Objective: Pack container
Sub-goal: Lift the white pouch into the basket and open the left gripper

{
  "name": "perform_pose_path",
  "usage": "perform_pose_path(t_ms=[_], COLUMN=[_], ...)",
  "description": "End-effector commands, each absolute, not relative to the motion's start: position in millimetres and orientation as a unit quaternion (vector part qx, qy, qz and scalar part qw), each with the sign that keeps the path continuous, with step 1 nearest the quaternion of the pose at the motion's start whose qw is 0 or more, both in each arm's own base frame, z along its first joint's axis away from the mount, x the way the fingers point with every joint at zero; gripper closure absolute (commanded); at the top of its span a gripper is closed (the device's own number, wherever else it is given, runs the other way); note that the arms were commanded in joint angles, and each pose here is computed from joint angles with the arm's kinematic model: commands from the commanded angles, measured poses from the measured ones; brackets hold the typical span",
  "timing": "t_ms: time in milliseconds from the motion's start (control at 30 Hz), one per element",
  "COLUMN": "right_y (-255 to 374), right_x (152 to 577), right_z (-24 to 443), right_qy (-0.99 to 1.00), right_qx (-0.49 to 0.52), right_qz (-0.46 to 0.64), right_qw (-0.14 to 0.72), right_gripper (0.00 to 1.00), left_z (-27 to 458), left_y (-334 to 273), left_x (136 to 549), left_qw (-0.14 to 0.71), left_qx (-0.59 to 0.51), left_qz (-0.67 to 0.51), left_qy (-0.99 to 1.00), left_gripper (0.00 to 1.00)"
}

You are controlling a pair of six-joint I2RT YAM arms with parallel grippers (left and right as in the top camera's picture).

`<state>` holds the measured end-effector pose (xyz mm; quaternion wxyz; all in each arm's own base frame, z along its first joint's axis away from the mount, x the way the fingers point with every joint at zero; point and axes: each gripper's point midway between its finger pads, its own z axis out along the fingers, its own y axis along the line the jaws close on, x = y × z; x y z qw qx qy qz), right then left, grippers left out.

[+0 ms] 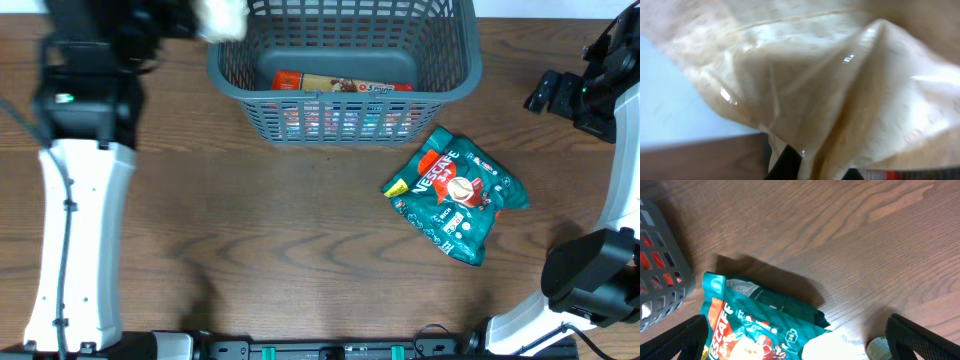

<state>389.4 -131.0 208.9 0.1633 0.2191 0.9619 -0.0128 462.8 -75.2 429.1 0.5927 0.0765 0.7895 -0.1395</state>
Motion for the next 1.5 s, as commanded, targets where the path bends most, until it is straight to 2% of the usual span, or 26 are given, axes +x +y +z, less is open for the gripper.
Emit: perform_pose_path(t_ms=[0,100,233,333,500,967,1000,1033,1100,1167,1200,1233,1267,1367,1467], right_y=[-124,-124,-118,-116,-116,-115,-115,-115,-115,-116,-116,-116,-116,-117,-121], right_x=[390,389,390,390,390,389,389,389,389,389,390,390,390,395,406], right_z=[210,210,209,210,209,209,209,209,209,209,209,209,209,211,218], right_qy=[0.965,0.966,0.967,0.967,0.967,0.968,0.968,0.968,0.968,0.968,0.968,0.968,0.968,0.967,0.964], right_qx=[0.204,0.202,0.197,0.195,0.195,0.196,0.196,0.196,0.196,0.196,0.195,0.192,0.192,0.189,0.177], right_qz=[-0.012,-0.012,0.003,0.011,0.011,0.011,0.011,0.011,0.011,0.011,0.011,0.01,0.01,0.009,0.004], right_qw=[0.163,0.161,0.16,0.161,0.161,0.157,0.157,0.157,0.158,0.159,0.16,0.16,0.161,0.171,0.198], right_gripper=[0.01,0.01,0.01,0.01,0.01,0.01,0.01,0.01,0.01,0.01,0.01,0.01,0.01,0.01,0.01], left_z=[416,409,399,393,368,246,242,240,237,236,237,239,241,256,286], left_y=[-139,-171,-198,-214,-237,-263,-263,-262,-261,-260,-260,-260,-260,-258,-242], left_x=[455,449,448,458,480,520,520,521,520,519,519,519,518,516,516], left_qw=[0.597,0.592,0.585,0.592,0.59,0.504,0.5,0.497,0.491,0.49,0.49,0.492,0.493,0.505,0.525], left_qx=[0.346,0.443,0.521,0.527,0.541,0.574,0.573,0.57,0.57,0.565,0.56,0.555,0.55,0.523,0.449], left_qz=[-0.029,0.01,0.046,0.043,0.038,0.017,0.016,0.015,0.015,0.011,0.007,0.004,0.002,-0.009,-0.006], left_qy=[0.723,0.673,0.62,0.608,0.598,0.645,0.649,0.654,0.659,0.664,0.668,0.671,0.674,0.687,0.723], left_gripper=[0.9,0.88,0.91,0.94,0.94,0.94,0.92,0.84,0.75,0.59,0.45,0.21,0.01,0.01,0.01])
